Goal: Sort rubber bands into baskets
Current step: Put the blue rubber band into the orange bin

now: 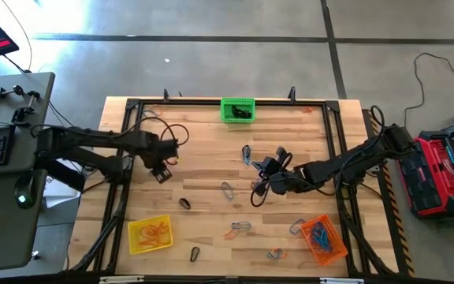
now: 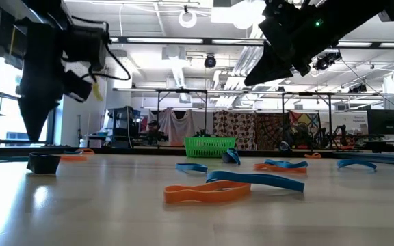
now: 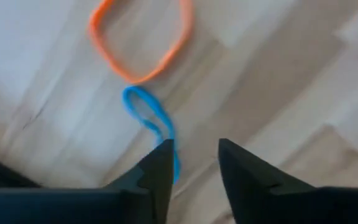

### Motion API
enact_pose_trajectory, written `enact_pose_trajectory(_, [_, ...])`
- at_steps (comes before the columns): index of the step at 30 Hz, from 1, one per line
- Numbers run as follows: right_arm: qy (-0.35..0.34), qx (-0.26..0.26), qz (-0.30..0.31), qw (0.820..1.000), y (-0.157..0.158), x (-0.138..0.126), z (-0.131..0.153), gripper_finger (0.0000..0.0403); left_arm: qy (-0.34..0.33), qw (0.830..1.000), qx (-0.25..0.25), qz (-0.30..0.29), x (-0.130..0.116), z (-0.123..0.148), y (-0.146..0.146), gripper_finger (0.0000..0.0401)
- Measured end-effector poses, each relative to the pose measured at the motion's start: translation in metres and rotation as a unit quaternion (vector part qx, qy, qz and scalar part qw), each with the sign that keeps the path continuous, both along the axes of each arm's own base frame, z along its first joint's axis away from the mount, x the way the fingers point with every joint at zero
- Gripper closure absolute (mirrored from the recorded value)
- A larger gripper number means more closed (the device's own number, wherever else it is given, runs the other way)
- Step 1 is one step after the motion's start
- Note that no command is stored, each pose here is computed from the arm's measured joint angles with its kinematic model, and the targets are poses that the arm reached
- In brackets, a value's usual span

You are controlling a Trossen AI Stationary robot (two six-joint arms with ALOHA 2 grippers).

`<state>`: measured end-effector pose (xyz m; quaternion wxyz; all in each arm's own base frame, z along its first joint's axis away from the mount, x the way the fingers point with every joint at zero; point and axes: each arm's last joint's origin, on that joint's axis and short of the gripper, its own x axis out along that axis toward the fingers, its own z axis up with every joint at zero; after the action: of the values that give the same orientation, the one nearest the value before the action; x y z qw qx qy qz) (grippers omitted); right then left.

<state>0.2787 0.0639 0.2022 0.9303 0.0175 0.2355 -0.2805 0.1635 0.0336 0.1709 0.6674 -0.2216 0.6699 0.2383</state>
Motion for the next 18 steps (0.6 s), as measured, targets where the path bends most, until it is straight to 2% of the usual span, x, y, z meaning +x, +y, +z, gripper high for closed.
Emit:
enact_pose_trajectory(4, [0.000,0.000,0.000,1.000,0.000,0.000,0.000,0.0403,0.029,0.999,0.000,0.022,-0.004,-0.011,0.005,0.0244])
enact_pose_trajectory(7, [0.000,0.000,0.000,1.000,0.000,0.000,0.000,0.0403,0.044,0.999,-0.003,0.024,-0.003,-0.016,0.006,0.0234])
enact_pose_trajectory(18, [0.000,0.000,0.000,1.000,0.000,0.000,0.000,0.0403,0.092,0.995,-0.014,0.044,0.001,-0.030,0.007,0.0252])
